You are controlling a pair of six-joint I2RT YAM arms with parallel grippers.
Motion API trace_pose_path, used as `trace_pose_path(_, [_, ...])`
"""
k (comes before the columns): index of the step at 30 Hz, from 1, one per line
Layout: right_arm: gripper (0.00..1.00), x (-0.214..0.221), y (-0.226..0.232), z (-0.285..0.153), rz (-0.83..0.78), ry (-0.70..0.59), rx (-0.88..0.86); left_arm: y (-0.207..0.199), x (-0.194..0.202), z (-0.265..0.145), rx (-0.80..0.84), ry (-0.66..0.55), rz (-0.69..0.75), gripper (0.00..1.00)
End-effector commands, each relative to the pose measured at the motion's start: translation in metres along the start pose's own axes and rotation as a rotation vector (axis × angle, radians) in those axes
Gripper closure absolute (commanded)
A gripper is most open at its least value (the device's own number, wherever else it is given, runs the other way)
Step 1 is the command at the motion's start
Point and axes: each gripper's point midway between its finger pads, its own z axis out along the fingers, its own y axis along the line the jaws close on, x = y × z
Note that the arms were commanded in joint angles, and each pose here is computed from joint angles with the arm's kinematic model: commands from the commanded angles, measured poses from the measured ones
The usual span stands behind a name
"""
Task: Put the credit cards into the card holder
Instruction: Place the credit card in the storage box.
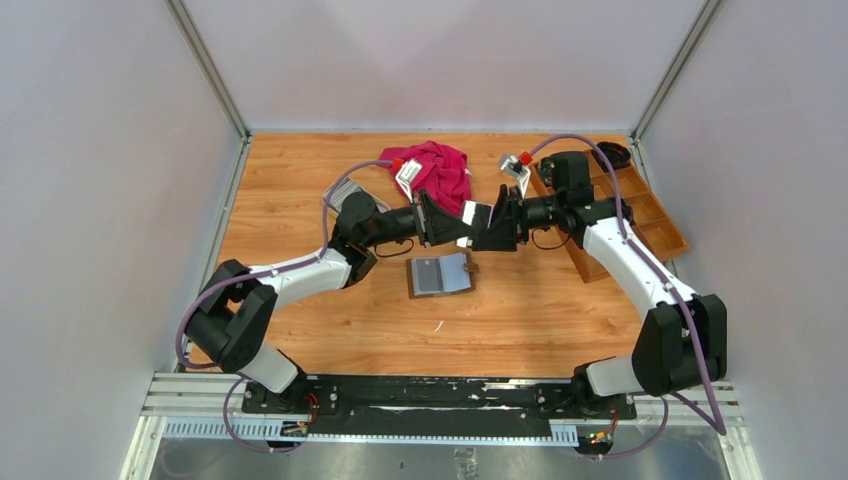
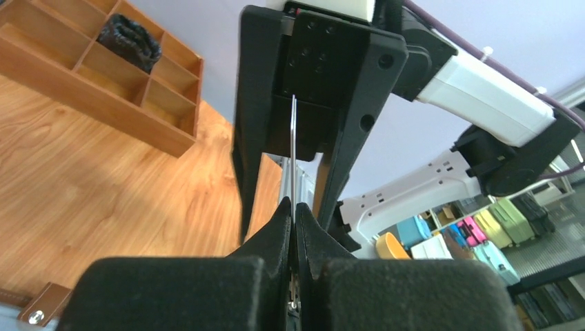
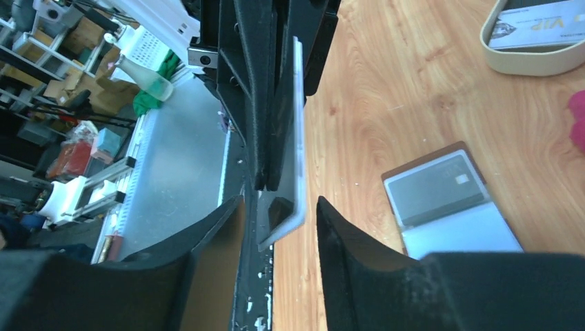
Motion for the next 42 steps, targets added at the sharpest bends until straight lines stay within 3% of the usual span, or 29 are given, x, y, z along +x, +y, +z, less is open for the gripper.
trace_pose_path(1, [0.50,-0.008,0.018,-0.011,-0.092,-0.034,-0.079,-0.034,-0.007,-0.007,0.112,0.007,0.077,1.00])
trace_pose_path(7, [0.48,-0.021,0.023,-0.029,-0.075,-0.073,-0.093,-0.036,0.005,-0.015,0.120,0.075,0.125,1.00])
trace_pose_path(12, [0.53,-0.026,0.033,-0.031,-0.068,-0.077,-0.140,-0.032,0.012,-0.016,0.120,0.101,0.114,1.00])
trace_pose_path(36, [0.53,-0.027,0.044,-0.031,-0.092,-0.075,-0.169,-0.027,0.009,-0.013,0.104,0.097,0.091,1.00])
trace_pose_path(42, [0.64,-0.025,0.031,-0.028,-0.055,-0.070,-0.115,-0.028,0.010,-0.013,0.109,0.104,0.085,1.00])
